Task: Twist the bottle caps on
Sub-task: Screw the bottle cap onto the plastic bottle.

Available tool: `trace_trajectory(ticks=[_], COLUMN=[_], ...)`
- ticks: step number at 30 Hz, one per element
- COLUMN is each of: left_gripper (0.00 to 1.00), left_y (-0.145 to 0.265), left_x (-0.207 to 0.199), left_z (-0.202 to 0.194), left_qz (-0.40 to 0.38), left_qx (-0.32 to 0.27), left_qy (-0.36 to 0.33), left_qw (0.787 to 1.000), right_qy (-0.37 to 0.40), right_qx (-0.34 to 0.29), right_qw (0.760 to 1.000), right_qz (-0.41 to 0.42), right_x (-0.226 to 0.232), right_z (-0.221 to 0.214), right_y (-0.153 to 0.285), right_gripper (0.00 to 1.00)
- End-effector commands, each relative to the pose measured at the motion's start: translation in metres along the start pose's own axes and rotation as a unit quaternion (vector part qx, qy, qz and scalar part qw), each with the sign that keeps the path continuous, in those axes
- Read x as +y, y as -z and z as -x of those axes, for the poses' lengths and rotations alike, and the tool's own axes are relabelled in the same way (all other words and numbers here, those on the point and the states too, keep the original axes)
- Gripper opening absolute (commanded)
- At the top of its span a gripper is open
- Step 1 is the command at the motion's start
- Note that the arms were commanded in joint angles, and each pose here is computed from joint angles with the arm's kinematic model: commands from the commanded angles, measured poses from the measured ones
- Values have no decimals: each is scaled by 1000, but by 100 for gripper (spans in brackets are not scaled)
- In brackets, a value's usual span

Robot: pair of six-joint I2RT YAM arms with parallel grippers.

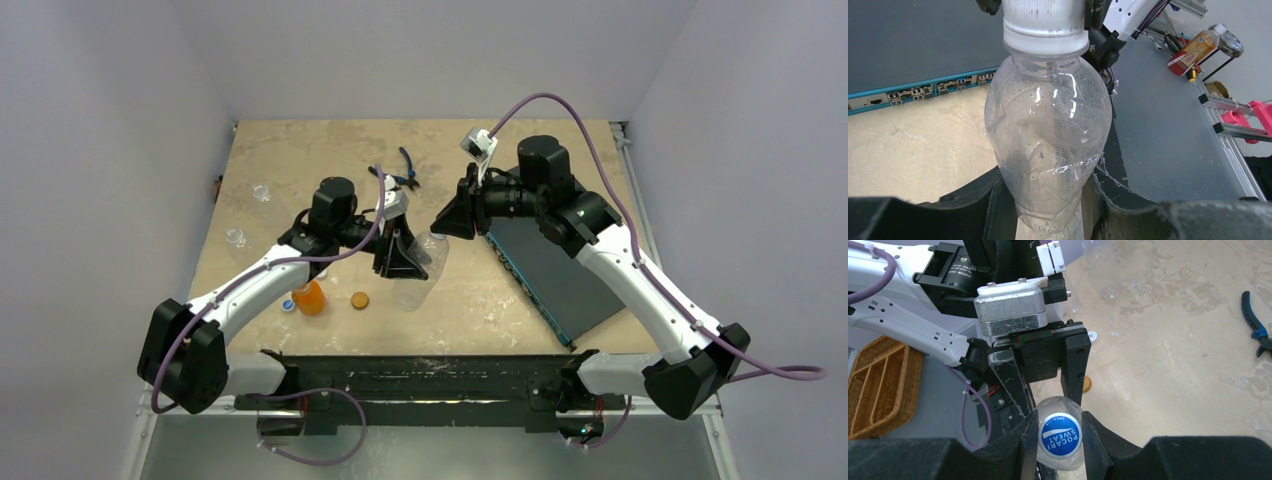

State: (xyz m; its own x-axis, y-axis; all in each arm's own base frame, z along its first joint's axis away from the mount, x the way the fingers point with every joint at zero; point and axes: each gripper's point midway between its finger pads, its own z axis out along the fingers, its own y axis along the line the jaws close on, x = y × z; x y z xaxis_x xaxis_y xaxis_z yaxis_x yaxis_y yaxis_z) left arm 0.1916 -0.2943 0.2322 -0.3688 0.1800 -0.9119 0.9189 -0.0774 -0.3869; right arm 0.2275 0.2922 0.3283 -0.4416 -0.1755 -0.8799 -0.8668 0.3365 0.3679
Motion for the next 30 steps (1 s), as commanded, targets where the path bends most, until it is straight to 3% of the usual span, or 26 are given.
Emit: trace_trajectory(ticks=[1,4,8,13,18,24,26,28,30], left_gripper=[0,0,0,0,0,0,0,0,0], left_y=[0,0,7,27,38,36,31,24,17], left_x=[2,12,49,92,114,119,118,117,113], left_z=[22,27,40,61,83,94,95,90,79], left_qz=[2,30,141,305,438,526,529,512,488], left_qx=[-21,-25,-40,-70,-96,-113,-109,-88,-58], left_qy=[-26,-24,-35,-73,-119,-161,-171,-175,-184], left_qw=[999,999,989,947,886,828,824,836,852], right_qy=[3,-6,-31,-93,-149,-220,-239,-243,-244], right_qx=[17,25,45,63,90,96,86,68,30], right_qw=[1000,999,997,986,966,934,928,928,930], right_qz=[-2,-21,-59,-123,-193,-263,-274,-273,-274], right_x=[2,-5,-21,-42,-68,-95,-101,-99,-96], right_z=[-8,-10,-14,-15,-27,-46,-45,-35,-17], right_y=[-3,-7,-11,-16,-25,-37,-40,-41,-35], right_gripper=[32,19,8,0,0,0,0,3,24])
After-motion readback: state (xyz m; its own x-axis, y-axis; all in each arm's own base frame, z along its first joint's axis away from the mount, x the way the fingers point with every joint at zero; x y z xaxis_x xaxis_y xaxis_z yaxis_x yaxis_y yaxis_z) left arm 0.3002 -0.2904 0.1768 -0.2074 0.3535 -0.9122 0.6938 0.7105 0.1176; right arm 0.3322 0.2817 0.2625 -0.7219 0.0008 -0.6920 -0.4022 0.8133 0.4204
